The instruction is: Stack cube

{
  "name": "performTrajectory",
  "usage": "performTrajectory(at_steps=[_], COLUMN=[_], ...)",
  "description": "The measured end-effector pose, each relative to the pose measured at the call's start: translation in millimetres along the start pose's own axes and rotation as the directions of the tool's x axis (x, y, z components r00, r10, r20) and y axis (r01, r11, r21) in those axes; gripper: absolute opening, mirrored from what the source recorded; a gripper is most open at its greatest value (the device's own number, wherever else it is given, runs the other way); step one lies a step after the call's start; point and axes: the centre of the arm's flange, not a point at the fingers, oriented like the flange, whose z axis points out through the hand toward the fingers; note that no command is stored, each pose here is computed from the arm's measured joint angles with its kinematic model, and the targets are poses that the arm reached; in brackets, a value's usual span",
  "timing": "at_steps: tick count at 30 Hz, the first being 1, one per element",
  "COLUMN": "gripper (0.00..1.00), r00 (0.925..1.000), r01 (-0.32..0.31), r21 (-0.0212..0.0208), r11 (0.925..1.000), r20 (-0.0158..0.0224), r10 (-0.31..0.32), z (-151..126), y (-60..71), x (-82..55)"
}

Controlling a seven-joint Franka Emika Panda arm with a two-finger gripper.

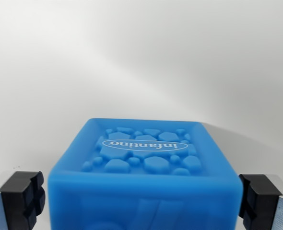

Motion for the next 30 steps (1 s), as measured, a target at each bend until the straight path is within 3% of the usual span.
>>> performTrajectory(at_steps=[1,2,30], gripper=[1.00,0.00,0.00], r00=[1.0000,1.0000,1.0000], r01=[0.000,0.000,0.000], r21=[0.0000,0.0000,0.0000], r11=[1.0000,1.0000,1.0000], r20=[0.0001,0.0003,-0.0014], r10=[0.000,0.000,0.000], z=[0.5,1.2,1.1], y=[0.0,0.0,0.0], x=[0.0,0.1,0.8])
